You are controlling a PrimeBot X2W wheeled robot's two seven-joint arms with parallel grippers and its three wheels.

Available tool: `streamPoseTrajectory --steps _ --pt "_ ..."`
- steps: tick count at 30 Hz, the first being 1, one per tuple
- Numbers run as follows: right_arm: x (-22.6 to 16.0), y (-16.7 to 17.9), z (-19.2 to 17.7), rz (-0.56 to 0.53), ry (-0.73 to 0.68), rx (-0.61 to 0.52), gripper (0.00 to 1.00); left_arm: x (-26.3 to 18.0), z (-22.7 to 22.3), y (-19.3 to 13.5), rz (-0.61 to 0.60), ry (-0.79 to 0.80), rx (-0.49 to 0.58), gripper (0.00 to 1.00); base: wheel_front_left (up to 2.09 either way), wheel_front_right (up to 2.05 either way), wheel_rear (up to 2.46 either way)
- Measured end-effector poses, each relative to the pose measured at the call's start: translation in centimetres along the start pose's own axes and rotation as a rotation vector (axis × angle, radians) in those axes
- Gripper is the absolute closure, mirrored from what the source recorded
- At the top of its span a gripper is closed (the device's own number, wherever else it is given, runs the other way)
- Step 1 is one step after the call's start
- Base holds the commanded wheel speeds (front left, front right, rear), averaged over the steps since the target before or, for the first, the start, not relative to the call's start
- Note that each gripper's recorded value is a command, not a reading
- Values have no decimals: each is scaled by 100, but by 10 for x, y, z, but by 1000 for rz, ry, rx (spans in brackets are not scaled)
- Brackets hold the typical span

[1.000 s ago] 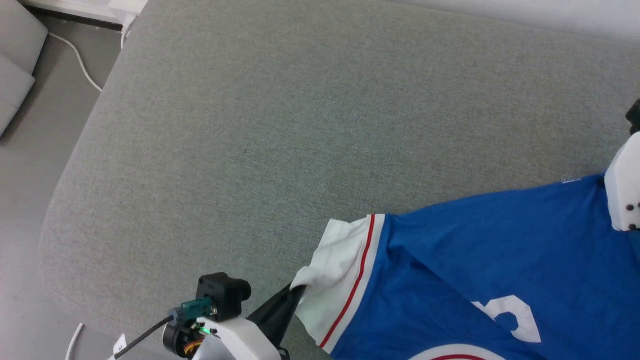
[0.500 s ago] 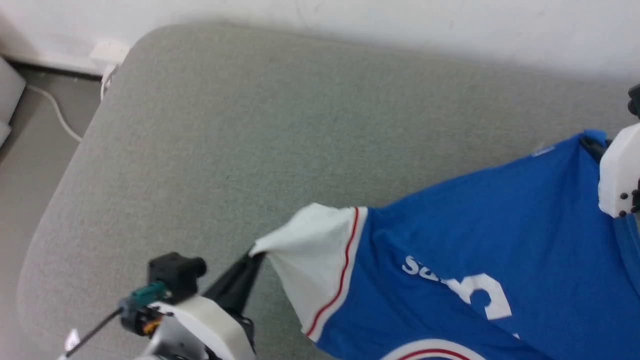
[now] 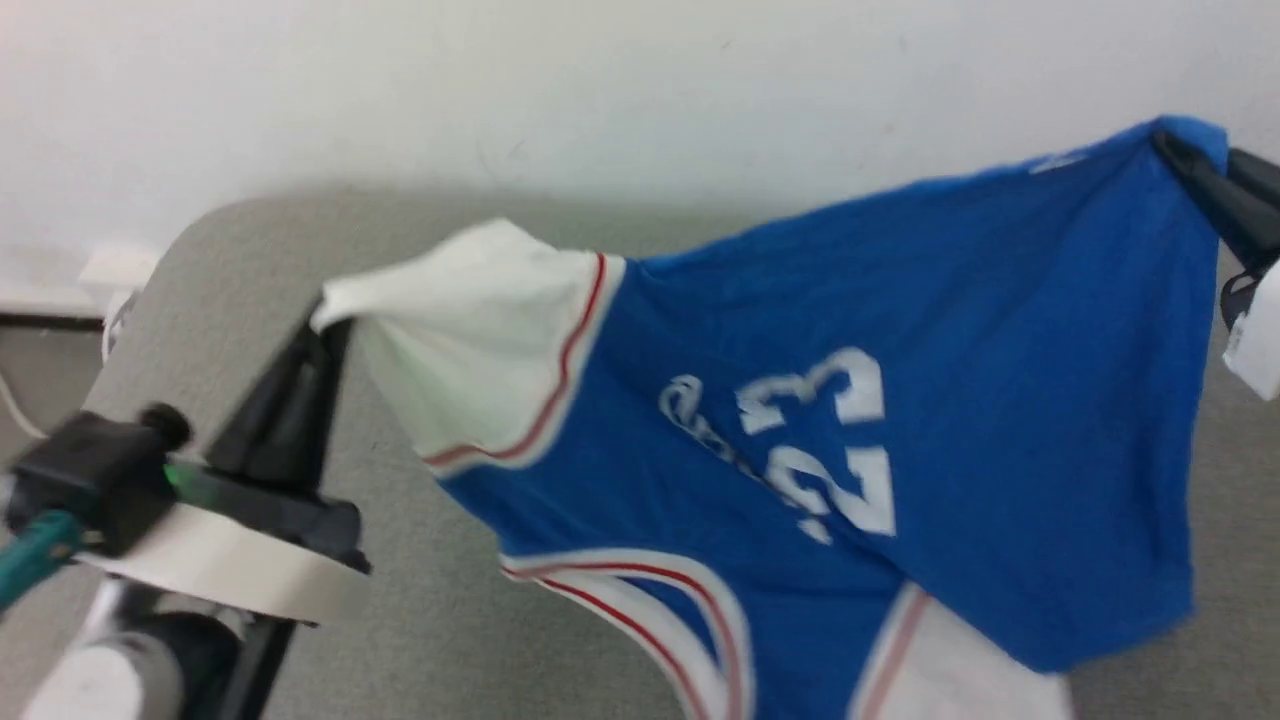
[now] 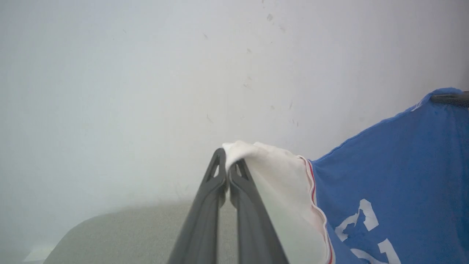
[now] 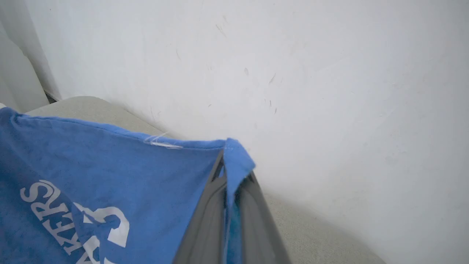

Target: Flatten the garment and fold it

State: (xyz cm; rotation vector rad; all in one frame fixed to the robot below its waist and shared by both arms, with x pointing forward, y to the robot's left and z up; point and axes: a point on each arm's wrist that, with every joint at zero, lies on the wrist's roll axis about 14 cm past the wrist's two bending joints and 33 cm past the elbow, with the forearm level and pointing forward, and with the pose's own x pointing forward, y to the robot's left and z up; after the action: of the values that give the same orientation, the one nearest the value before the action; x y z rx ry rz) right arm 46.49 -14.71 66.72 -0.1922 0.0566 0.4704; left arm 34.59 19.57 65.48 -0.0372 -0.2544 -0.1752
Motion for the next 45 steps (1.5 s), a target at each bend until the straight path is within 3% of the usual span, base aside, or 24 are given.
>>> streamPoseTrajectory --steps 6,13,20,27,37,45 --pt "-47 -8 55 -50 -173 0 100 8 84 -14 -57 -272 57 100 0 0 0" --pt "-90 -18 91 -112 -277 -5 100 11 156 -31 -119 -502 106 100 0 0 0" --pt "-91 -29 108 -134 -311 -30 100 38 196 -32 -148 -611 161 100 0 0 0" --pt "-52 -57 115 -156 -328 -36 100 107 194 -18 -175 -572 176 100 0 0 0" --pt "51 -106 108 -190 -361 -8 100 238 158 9 -155 -486 207 100 0 0 0" --pt "125 -133 74 -221 -321 -43 100 307 130 19 -108 -571 117 100 0 0 0"
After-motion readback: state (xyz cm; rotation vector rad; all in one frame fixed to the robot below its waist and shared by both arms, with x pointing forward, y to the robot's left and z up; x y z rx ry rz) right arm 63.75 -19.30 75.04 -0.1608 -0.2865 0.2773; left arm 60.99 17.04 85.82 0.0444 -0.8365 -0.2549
